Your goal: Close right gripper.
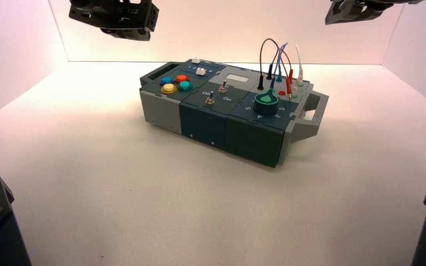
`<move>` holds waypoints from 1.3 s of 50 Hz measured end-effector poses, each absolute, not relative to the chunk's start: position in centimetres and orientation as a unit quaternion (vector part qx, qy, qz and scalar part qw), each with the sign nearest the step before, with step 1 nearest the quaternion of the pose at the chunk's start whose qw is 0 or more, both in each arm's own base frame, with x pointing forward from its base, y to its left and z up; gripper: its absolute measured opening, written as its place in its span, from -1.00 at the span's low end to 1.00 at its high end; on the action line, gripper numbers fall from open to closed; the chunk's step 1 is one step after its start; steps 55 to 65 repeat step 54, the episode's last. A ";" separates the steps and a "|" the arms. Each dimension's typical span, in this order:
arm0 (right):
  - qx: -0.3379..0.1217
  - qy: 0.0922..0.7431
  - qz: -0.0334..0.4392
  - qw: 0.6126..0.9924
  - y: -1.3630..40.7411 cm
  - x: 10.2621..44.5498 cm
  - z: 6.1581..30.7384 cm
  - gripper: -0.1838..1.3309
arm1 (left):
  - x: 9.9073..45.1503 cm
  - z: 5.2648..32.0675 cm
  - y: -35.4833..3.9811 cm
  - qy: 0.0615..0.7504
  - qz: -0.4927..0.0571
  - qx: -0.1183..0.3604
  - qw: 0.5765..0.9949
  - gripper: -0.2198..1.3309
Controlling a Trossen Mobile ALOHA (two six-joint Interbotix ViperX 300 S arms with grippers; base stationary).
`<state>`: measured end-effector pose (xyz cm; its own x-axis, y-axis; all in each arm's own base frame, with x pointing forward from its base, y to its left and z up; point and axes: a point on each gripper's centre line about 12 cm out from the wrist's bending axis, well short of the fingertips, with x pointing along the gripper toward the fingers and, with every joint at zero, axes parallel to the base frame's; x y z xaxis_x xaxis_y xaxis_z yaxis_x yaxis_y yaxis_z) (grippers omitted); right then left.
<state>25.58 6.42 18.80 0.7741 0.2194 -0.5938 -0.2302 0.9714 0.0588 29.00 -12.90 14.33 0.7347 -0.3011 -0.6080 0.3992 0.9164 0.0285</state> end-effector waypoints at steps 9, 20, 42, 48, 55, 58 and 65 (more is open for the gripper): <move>-0.009 0.310 0.119 0.943 6.3 25.3 18.9 -0.94 | 29.0 14.3 -12.9 0.312 -0.189 0.079 0.928 -0.92; -0.009 0.309 0.119 0.943 6.3 25.3 19.0 -0.94 | 29.0 14.3 -12.9 0.312 -0.188 0.078 0.928 -0.93; -0.010 0.304 0.115 0.946 6.2 25.3 18.9 -0.94 | 29.0 14.3 -12.9 0.312 -0.188 0.078 0.928 -0.93; -0.010 0.304 0.115 0.946 6.2 25.3 18.9 -0.95 | 29.0 14.4 -12.9 0.310 -0.188 0.078 0.929 -0.92; -0.010 0.305 0.115 0.946 6.2 25.2 18.9 -0.94 | 29.1 14.3 -12.9 0.310 -0.188 0.078 0.929 -0.92; -0.010 0.305 0.115 0.946 6.2 25.2 18.9 -0.94 | 29.1 14.3 -12.9 0.310 -0.188 0.078 0.929 -0.92; -0.010 0.305 0.115 0.946 6.2 25.2 18.9 -0.94 | 29.1 14.3 -12.9 0.310 -0.188 0.078 0.929 -0.92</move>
